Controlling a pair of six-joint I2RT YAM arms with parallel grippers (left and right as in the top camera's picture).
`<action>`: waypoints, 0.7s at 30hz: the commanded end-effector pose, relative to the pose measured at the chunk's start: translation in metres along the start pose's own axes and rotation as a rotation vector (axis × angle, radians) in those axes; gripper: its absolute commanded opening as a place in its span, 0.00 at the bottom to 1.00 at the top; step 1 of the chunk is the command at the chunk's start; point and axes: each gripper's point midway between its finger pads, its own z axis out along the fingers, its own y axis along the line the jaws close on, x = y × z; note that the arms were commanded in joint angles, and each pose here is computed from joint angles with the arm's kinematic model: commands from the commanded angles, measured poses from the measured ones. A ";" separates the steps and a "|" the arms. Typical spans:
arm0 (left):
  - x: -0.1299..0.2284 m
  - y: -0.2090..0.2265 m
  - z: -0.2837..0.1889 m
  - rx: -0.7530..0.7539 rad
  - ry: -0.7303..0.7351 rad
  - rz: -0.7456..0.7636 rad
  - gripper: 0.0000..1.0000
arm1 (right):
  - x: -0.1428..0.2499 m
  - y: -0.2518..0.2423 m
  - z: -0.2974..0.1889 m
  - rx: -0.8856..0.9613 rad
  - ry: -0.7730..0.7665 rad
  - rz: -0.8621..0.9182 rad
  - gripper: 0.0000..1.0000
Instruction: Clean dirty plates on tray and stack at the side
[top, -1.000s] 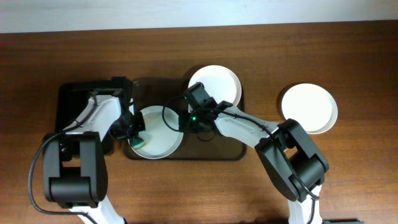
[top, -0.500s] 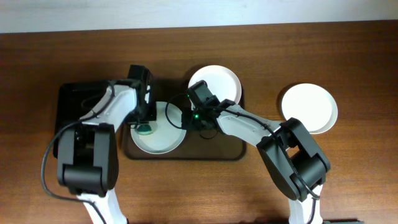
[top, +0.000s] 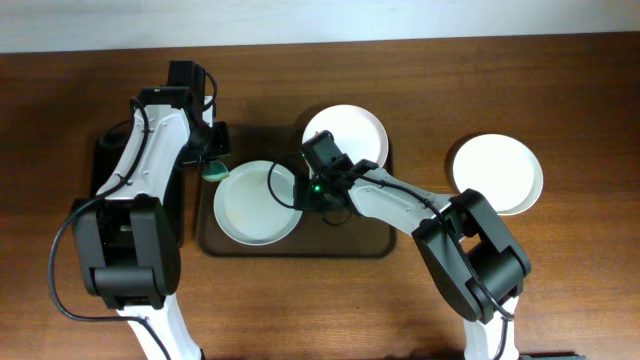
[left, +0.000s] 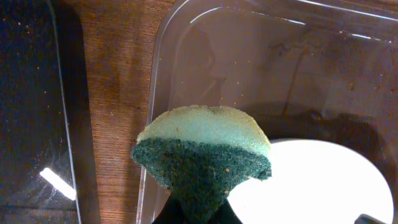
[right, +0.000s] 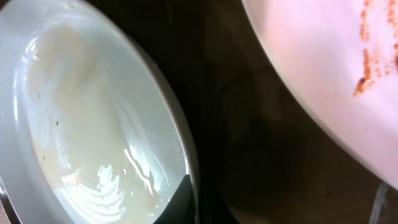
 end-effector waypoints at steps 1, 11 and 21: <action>-0.001 -0.002 -0.004 0.015 -0.008 0.016 0.01 | 0.004 0.006 -0.003 -0.031 0.021 -0.021 0.04; 0.001 0.005 -0.004 0.038 0.008 0.011 0.01 | -0.039 0.003 -0.138 0.211 -0.298 -0.185 0.04; -0.001 0.003 -0.004 0.047 0.004 0.010 0.01 | -0.046 -0.025 -0.220 0.712 -0.591 -0.304 0.04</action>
